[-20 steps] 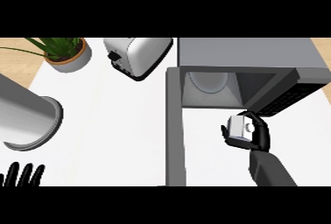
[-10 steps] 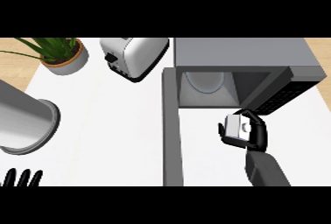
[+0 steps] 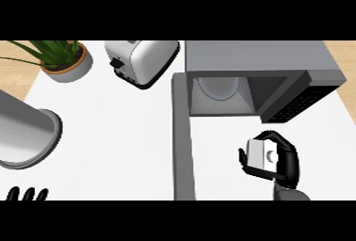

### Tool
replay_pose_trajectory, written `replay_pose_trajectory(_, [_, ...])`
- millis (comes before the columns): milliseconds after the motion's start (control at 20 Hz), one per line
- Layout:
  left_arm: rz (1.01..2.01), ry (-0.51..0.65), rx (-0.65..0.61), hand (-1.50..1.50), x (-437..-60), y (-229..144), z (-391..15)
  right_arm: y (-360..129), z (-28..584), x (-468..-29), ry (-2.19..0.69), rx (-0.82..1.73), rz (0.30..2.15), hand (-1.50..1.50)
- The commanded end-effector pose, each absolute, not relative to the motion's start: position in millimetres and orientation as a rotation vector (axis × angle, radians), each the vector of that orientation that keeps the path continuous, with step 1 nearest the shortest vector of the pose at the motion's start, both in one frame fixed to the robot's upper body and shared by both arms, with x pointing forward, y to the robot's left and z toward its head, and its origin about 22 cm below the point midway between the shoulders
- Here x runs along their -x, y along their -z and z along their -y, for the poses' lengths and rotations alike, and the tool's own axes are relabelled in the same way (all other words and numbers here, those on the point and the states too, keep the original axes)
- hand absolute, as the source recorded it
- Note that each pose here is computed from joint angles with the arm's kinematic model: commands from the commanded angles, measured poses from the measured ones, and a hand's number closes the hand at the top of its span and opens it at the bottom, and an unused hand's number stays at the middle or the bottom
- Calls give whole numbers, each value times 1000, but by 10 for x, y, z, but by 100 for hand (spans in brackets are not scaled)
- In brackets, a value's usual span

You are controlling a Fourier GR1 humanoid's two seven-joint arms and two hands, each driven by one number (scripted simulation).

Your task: Pick up the milk, place it into the microwave and close the microwave

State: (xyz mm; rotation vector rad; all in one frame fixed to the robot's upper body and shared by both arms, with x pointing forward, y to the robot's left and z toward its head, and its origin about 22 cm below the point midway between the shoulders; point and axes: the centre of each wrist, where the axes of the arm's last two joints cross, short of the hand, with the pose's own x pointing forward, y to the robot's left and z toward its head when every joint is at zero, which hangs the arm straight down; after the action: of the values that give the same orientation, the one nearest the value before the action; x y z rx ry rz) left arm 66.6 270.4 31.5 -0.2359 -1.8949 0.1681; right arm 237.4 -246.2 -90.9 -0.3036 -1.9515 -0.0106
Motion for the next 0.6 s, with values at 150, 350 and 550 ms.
replay_pose_trajectory(150, [1883, -174, 224, -150, -491, -337, -2638, 347, 2422, -2008, 13, 172, 1977, 150])
replay_pose_trajectory(350, [1907, -213, 193, -150, -617, -278, -2793, 435, 2369, -2080, 170, -36, 1993, 150])
replay_pose_trajectory(550, [1898, -212, 205, -150, -472, -225, -2842, 59, 2078, -2151, 172, -18, 1982, 150])
